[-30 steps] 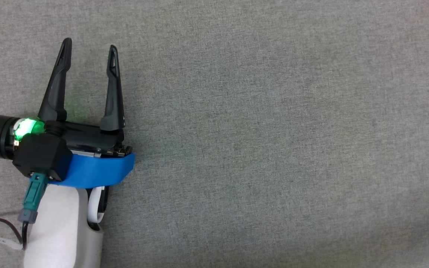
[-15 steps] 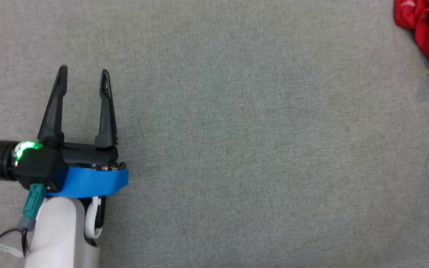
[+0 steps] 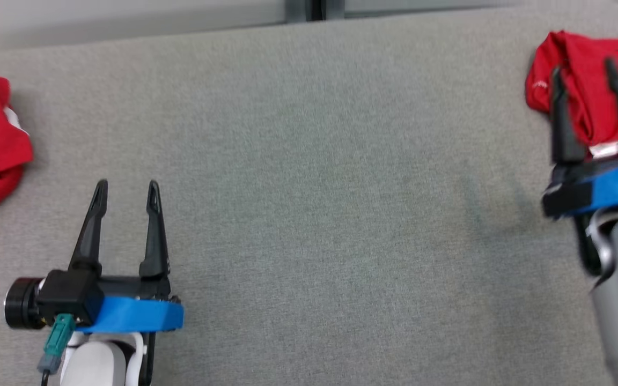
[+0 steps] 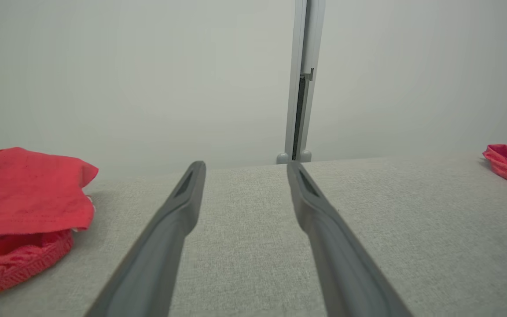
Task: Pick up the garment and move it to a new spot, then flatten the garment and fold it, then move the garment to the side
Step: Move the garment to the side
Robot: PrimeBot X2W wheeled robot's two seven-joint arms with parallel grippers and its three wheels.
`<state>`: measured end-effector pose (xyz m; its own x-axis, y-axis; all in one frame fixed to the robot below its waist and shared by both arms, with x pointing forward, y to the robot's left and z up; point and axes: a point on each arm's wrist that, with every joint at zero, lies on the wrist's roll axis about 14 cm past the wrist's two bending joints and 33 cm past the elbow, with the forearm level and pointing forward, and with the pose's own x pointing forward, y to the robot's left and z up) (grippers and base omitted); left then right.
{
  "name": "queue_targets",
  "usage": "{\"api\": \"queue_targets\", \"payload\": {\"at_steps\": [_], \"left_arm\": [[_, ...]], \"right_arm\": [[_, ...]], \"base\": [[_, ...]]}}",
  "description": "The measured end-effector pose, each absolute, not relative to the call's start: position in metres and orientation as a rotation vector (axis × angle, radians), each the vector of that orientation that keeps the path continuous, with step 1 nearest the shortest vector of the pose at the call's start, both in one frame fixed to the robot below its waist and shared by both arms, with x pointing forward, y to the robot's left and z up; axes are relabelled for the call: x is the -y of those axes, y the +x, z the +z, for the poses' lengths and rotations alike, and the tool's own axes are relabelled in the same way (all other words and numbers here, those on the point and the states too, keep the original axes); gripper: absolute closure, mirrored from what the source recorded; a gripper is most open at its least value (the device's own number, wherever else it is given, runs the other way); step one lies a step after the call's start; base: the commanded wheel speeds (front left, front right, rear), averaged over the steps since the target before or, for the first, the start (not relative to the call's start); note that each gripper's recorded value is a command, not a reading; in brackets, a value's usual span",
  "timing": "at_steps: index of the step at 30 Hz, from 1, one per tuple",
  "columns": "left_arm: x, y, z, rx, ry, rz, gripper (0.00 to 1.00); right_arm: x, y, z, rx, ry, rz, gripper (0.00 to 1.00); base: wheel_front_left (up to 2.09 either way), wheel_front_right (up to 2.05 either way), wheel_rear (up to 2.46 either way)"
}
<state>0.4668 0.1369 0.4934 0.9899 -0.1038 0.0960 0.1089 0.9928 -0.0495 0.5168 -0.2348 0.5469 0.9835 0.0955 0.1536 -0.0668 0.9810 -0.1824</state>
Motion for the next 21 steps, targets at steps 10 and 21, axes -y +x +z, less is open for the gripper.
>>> {"api": "queue_targets", "payload": {"at_steps": [10,21], "left_arm": [[-0.156,0.427,0.508,0.102,-0.055,-0.055,0.0],[-0.161,0.402,0.514,0.109,-0.061,-0.042,0.0]], "right_arm": [[0.193,0.442,0.53,0.142,-0.031,0.126,0.0],[0.191,0.389,0.515,0.107,0.053,0.071,0.0]], "base": [[0.0,0.0,0.0],[0.0,0.0,0.0]]}}
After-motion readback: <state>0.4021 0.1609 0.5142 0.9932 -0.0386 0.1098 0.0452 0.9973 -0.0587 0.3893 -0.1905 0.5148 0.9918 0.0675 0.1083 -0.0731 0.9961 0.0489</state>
